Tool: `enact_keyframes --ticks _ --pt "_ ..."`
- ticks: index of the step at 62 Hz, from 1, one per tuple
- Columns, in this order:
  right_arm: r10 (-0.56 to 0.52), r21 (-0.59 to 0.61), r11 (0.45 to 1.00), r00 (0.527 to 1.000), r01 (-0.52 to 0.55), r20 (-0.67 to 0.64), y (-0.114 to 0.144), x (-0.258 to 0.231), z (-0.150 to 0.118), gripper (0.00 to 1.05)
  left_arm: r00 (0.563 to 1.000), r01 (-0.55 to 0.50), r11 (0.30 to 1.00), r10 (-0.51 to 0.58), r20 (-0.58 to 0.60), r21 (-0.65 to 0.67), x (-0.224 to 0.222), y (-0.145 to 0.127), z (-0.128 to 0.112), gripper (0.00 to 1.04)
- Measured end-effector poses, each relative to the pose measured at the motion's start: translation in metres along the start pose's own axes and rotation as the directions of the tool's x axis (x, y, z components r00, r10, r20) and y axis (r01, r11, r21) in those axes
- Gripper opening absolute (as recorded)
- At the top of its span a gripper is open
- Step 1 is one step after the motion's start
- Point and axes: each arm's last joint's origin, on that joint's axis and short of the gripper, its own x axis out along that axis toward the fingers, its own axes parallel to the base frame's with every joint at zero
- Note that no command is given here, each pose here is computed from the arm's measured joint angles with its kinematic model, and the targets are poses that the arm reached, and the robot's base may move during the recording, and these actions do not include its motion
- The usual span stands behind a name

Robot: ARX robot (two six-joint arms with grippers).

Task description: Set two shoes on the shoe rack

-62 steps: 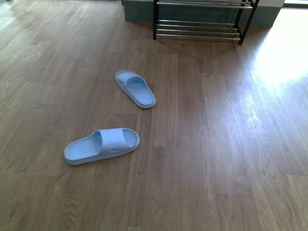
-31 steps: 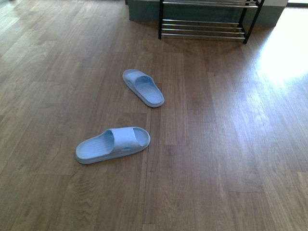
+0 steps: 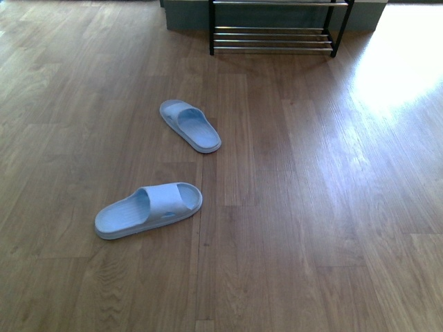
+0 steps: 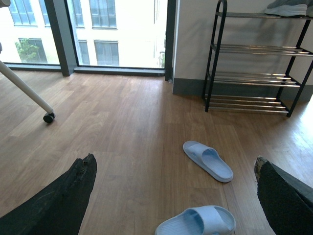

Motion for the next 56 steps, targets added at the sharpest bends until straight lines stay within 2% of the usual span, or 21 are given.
enact_keyframes --ticks 56 --pt "0.003 0.0 1.0 1.0 -0.003 0.0 0.0001 0.0 0.0 0.96 1.0 -0.001 1.0 0.001 0.0 0.0 0.0 0.0 0.0 0.95"
